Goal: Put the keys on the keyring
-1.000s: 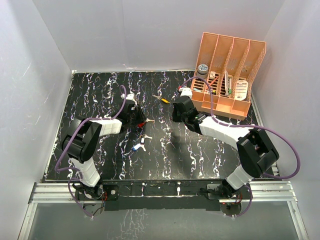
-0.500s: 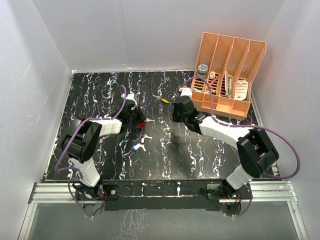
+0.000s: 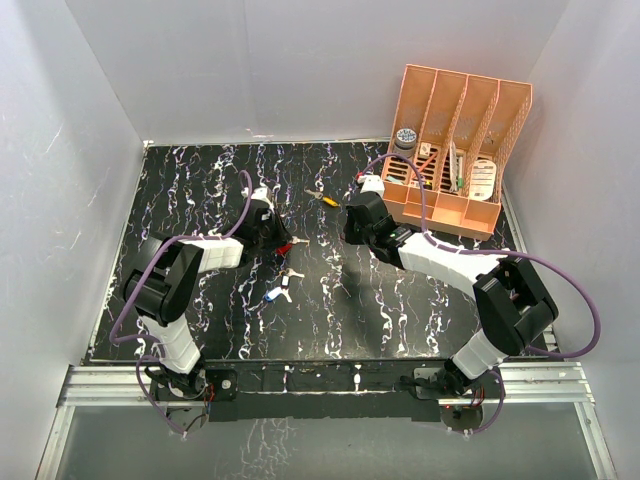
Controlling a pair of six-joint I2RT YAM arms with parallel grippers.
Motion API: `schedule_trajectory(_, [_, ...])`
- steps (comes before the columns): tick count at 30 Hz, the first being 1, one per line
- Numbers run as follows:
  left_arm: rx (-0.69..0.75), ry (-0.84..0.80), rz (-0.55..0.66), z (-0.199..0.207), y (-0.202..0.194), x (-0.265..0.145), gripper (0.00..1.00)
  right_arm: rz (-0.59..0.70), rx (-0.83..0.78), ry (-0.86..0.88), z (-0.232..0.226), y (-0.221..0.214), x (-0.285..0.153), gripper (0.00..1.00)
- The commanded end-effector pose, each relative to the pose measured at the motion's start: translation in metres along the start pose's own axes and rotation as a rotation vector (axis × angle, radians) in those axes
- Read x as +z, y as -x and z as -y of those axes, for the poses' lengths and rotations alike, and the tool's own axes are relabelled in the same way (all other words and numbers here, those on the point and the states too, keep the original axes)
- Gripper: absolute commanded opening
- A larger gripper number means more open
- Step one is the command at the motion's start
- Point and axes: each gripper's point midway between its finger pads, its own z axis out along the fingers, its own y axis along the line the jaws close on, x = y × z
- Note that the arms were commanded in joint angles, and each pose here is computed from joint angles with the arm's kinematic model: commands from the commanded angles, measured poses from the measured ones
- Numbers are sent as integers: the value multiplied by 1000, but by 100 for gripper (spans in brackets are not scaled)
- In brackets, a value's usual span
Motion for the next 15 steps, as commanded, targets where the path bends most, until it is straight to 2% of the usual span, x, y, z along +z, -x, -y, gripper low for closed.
schedule_trajectory(1, [6, -7, 0, -2, -1, 0, 17, 73, 16, 39, -15, 30, -2, 0])
schedule_trajectory(15, [3, -13, 0, -3, -1, 1, 12, 71, 15, 37, -14, 30, -1, 0])
